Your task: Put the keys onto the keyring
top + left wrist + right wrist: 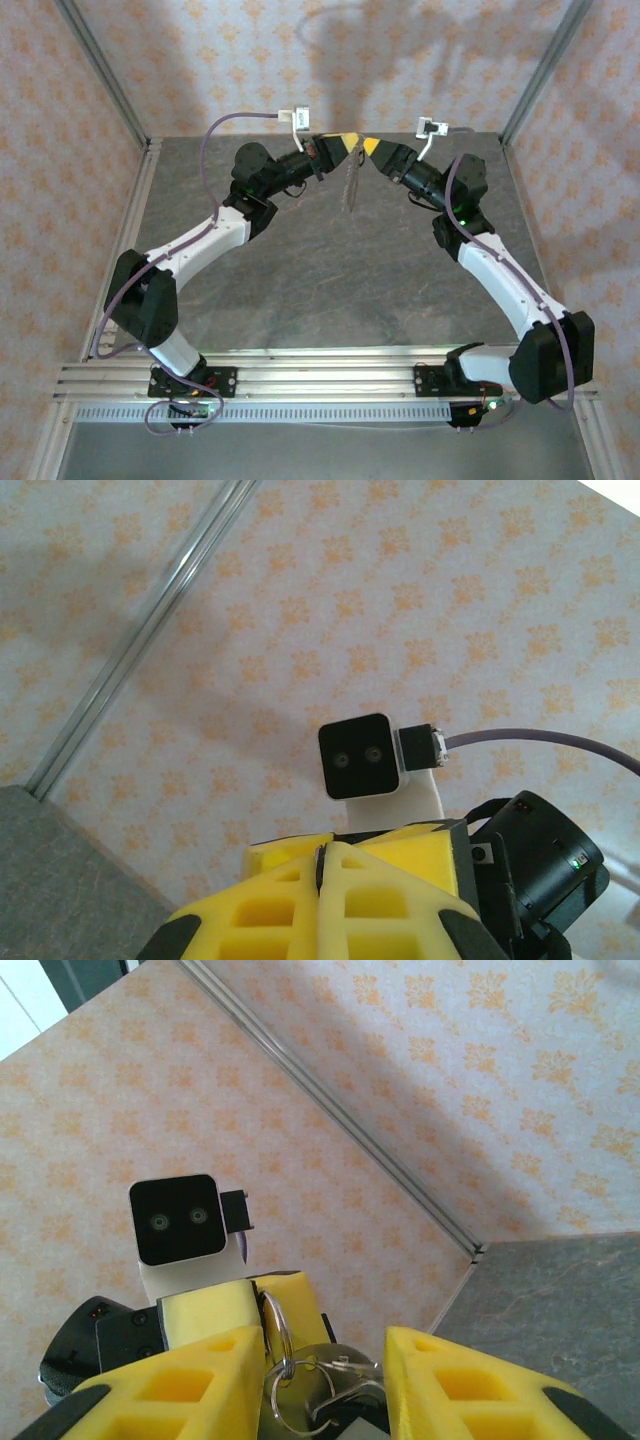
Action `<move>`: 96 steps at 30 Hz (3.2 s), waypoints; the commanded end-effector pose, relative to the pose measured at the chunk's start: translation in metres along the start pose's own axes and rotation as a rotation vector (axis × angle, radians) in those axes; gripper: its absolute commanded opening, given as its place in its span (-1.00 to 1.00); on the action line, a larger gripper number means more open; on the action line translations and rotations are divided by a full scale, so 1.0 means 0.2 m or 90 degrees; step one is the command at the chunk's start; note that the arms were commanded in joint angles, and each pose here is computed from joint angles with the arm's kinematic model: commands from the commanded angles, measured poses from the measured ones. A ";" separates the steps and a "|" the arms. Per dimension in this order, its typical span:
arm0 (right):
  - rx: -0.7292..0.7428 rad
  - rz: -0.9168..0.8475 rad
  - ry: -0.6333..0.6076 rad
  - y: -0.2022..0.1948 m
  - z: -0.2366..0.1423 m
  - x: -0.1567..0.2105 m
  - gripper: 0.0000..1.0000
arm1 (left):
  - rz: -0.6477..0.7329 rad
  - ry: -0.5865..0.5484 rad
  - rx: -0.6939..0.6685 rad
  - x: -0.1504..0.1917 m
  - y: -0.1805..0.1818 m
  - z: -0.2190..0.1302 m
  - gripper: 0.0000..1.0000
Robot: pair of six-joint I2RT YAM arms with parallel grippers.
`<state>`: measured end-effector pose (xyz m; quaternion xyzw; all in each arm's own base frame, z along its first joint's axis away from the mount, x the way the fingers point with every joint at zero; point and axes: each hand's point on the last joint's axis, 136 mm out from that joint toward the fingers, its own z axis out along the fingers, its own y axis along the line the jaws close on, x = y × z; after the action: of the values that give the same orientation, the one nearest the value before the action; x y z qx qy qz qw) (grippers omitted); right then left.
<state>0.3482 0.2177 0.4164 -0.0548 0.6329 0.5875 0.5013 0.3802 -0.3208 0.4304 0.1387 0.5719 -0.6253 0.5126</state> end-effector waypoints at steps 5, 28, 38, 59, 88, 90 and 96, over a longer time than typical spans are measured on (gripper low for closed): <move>-0.067 -0.034 -0.022 0.16 0.01 -0.09 -0.30 | 0.052 -0.038 0.074 -0.15 -0.25 -0.01 -1.00; -0.065 -0.041 -0.008 0.16 0.03 -0.08 -0.99 | 0.052 -0.028 0.077 -0.13 -0.26 0.01 -1.00; -0.017 -0.104 0.049 0.16 0.02 -0.09 -1.00 | 0.075 -0.021 0.018 -0.13 -0.21 -0.02 -0.65; -0.027 -0.204 0.333 0.14 0.00 0.05 -1.00 | 0.166 0.199 -0.025 -0.10 -0.05 -0.14 0.04; -0.043 -0.200 0.348 0.12 0.01 0.08 -1.00 | 0.134 0.312 0.067 0.10 -0.07 -0.08 -0.41; -0.039 -0.201 0.345 0.12 0.01 0.08 -1.00 | 0.134 0.317 0.073 0.11 -0.08 -0.09 -0.51; -0.039 -0.197 0.340 0.11 0.02 0.08 -1.00 | 0.137 0.321 0.082 0.12 -0.10 -0.08 -0.62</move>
<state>0.3300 0.2356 0.4038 -0.3032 0.7307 0.4866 0.3707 0.3599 -0.3175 0.4028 0.3586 0.6442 -0.5414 0.4041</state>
